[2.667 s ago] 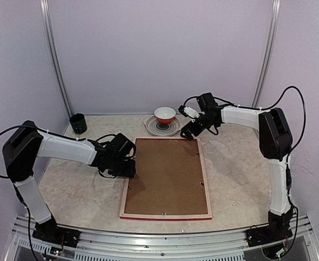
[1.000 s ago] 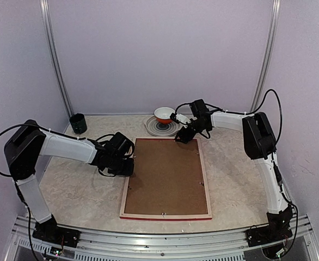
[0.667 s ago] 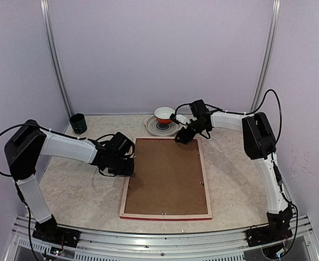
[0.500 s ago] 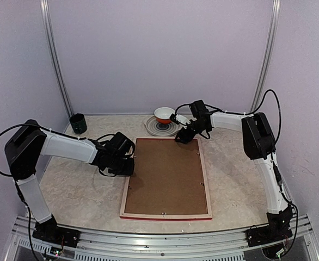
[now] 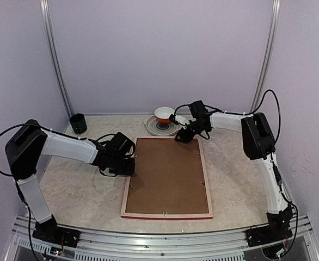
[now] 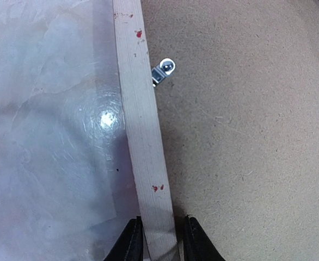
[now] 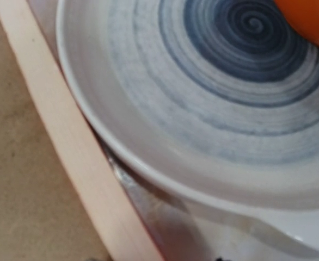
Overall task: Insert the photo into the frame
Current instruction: Press the fastener onto the backboard, then rotate the photo frame at the center of the board.
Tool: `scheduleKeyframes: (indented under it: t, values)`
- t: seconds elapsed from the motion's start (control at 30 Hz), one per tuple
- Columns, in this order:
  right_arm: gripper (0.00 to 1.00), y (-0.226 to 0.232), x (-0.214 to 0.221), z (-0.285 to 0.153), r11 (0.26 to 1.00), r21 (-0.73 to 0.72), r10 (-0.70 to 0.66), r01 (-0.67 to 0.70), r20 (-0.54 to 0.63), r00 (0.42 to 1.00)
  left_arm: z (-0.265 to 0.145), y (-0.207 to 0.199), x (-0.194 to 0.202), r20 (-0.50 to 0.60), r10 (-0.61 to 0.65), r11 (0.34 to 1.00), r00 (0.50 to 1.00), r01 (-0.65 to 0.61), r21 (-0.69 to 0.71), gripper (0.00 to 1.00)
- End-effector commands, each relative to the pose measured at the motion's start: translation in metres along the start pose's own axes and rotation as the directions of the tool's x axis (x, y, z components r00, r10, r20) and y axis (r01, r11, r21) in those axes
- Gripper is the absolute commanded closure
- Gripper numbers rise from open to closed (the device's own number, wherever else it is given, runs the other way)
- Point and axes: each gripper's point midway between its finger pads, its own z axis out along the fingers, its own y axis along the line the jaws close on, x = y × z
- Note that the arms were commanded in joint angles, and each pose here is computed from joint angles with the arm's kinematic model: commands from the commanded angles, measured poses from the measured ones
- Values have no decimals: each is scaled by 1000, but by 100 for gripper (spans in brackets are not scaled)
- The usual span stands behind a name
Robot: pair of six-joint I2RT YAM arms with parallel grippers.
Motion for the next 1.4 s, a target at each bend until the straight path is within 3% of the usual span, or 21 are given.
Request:
scheduleKeyframes:
  t: [0.0,0.13,0.4,0.73,0.93,1.1,1.23,1.37]
  values:
    - [58,-11,2,4,1000,28,-2,2,4,1000,10,-2,13,-47,15,1000,999,-15,1,74]
    - [58,-9,3,0,1000,17,4,-4,-9,1000,7,-2,12,-39,11,1000,999,-11,-2,74]
    - [41,5,23,-9,997,-46,55,-60,-96,994,2,15,10,-33,4,999,999,-6,-54,74]
    - [39,31,41,-33,960,-193,178,-203,-138,974,0,37,-9,9,-21,991,1000,22,-135,69]
    - [23,18,28,-74,975,-36,214,-218,-97,972,-9,29,-15,37,-45,995,998,48,-86,64]
    - [19,39,7,-125,974,13,227,-226,-34,973,-23,26,-20,68,-58,997,996,61,-53,56]
    - [17,66,16,-141,977,56,208,-204,-79,975,-24,31,-21,63,-49,996,997,54,-70,55]
    - [17,72,27,-152,962,100,262,-253,-80,962,-32,23,-10,36,-46,998,998,47,-32,49]
